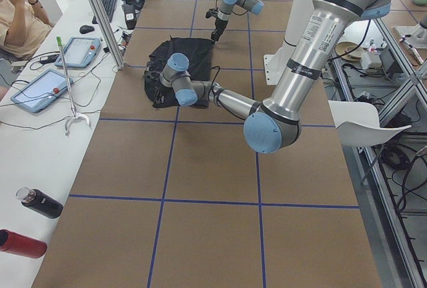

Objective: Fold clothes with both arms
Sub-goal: 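Grasp the folded corner with the right gripper and drag it toward the robot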

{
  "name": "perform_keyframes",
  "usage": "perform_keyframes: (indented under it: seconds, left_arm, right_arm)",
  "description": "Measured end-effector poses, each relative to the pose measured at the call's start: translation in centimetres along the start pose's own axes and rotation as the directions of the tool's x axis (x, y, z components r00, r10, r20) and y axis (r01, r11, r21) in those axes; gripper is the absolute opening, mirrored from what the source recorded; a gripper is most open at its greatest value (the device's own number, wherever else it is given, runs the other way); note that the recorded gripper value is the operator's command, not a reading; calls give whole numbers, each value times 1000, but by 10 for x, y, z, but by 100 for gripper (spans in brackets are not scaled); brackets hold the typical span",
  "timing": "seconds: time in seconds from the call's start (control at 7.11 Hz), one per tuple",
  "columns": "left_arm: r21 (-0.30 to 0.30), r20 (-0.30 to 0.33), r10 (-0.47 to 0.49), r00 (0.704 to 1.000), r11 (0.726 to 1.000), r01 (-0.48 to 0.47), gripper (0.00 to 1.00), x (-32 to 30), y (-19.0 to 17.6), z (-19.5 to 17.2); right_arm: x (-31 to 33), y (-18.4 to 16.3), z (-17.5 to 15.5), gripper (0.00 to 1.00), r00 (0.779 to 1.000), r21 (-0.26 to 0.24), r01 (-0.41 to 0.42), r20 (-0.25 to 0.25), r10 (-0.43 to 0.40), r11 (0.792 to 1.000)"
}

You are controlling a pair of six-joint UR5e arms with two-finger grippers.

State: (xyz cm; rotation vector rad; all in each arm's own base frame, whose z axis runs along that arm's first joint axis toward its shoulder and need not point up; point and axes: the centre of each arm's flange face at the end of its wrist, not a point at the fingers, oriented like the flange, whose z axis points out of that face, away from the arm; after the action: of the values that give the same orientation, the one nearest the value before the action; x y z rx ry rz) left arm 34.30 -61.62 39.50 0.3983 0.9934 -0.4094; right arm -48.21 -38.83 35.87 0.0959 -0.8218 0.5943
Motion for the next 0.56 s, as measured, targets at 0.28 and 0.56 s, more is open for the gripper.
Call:
perform_keyframes:
  seconds: [0.28, 0.56]
  left_arm:
    - [14, 10, -1, 1000, 1000, 1, 38, -5, 0, 1]
    - [21, 14, -2, 1000, 1000, 2, 38, -6, -1, 1]
  right_arm:
    - [-1, -2, 0, 41, 1000, 13, 8, 4, -8, 1000]
    - [-1, -3, -1, 0, 1000, 19, 10, 5, -11, 1000]
